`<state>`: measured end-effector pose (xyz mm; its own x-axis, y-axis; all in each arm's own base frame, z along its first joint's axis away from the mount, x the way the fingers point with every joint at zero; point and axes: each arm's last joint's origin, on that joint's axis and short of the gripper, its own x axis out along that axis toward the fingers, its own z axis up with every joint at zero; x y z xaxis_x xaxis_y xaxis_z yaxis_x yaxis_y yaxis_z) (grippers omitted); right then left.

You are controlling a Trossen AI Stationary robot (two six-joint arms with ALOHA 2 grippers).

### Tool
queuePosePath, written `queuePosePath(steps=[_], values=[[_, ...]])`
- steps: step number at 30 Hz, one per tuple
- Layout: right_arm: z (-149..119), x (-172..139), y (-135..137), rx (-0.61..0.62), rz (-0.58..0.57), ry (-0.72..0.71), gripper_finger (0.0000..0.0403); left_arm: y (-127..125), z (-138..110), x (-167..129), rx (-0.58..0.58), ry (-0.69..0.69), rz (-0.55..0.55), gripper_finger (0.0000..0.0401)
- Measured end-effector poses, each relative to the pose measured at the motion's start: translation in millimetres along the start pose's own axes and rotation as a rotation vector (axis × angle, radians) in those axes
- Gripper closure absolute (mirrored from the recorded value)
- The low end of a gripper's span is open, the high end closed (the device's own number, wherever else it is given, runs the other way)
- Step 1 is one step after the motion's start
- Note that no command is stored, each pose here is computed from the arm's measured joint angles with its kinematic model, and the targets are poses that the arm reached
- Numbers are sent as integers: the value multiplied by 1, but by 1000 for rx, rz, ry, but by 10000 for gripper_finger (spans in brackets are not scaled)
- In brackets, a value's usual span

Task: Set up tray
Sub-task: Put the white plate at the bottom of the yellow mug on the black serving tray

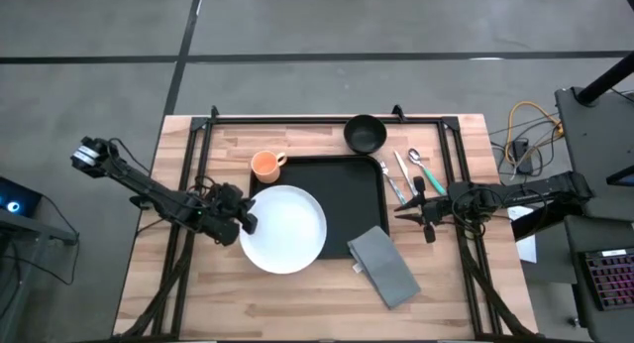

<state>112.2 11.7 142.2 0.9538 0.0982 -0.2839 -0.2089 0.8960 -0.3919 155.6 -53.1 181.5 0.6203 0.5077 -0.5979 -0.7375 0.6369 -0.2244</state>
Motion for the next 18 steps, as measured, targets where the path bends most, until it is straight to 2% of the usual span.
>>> queuePosePath(steps=[18], values=[[0,0,0,0,0,-1,335,6,-4,21,36,-24,133,401]])
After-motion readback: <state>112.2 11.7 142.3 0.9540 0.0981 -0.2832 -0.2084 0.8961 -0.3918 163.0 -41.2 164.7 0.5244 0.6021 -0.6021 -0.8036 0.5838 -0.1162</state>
